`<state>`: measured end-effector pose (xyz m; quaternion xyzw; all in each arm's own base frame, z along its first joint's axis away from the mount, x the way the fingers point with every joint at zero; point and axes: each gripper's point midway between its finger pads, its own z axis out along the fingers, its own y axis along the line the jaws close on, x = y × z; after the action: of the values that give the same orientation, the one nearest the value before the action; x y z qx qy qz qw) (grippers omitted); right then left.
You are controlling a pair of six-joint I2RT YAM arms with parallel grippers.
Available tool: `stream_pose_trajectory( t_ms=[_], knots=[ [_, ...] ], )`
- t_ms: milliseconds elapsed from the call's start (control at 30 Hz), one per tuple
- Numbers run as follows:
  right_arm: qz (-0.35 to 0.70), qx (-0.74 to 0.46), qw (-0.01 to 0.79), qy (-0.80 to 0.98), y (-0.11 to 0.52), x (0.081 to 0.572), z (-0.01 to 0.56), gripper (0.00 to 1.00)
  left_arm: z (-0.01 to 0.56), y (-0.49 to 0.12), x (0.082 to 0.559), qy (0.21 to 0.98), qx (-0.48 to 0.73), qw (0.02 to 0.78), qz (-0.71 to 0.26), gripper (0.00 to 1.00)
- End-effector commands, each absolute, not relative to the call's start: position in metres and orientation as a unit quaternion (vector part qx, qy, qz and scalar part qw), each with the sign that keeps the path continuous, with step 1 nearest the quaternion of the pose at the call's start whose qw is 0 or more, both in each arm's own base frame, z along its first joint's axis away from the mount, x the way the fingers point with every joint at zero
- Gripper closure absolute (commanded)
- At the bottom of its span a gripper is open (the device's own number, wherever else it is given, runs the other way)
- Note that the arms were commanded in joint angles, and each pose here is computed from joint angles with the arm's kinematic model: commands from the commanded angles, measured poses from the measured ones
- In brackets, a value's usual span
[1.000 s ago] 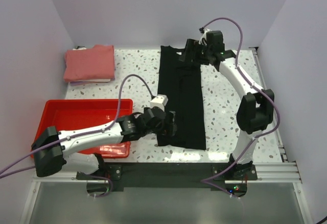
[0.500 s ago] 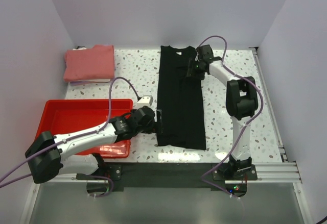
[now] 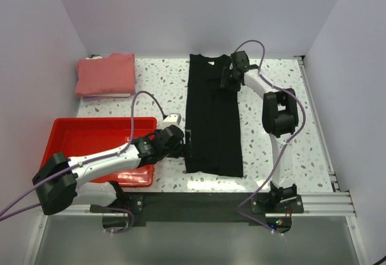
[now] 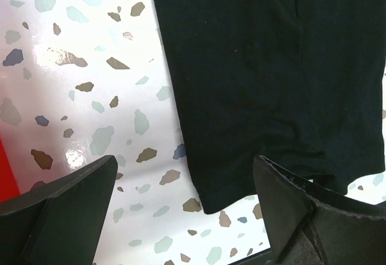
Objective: Fold and stack the t-shirts
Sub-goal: Fold the tshirt
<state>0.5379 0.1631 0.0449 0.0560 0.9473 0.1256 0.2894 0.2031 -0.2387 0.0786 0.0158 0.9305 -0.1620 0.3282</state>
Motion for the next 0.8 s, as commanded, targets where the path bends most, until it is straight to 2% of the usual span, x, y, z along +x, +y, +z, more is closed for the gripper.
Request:
stream_pose_trajectory(
  t_ms=[0,100,267,567,767],
  knots=[
    [0.109,0.059,0.300,0.946,0.155,0.544,0.054,0.52,0.095,-0.251,0.215,0.918,0.009,0.350,-0.184,0.00],
    [0.111,0.055,0.299,0.946,0.155,0.544,0.052,0.53,0.094,-0.252,0.216,0.920,0.010,0.347,-0.184,0.00],
    [0.138,0.043,0.295,0.944,0.166,0.546,0.049,0.65,0.094,-0.253,0.217,0.919,0.009,0.347,-0.187,0.00],
    [0.127,0.056,0.300,0.944,0.162,0.557,0.045,0.64,0.092,-0.252,0.217,0.920,0.007,0.344,-0.187,0.00],
    [0.123,0.064,0.301,0.944,0.160,0.557,0.045,0.81,0.090,-0.254,0.216,0.920,0.008,0.342,-0.191,0.00]
  ],
)
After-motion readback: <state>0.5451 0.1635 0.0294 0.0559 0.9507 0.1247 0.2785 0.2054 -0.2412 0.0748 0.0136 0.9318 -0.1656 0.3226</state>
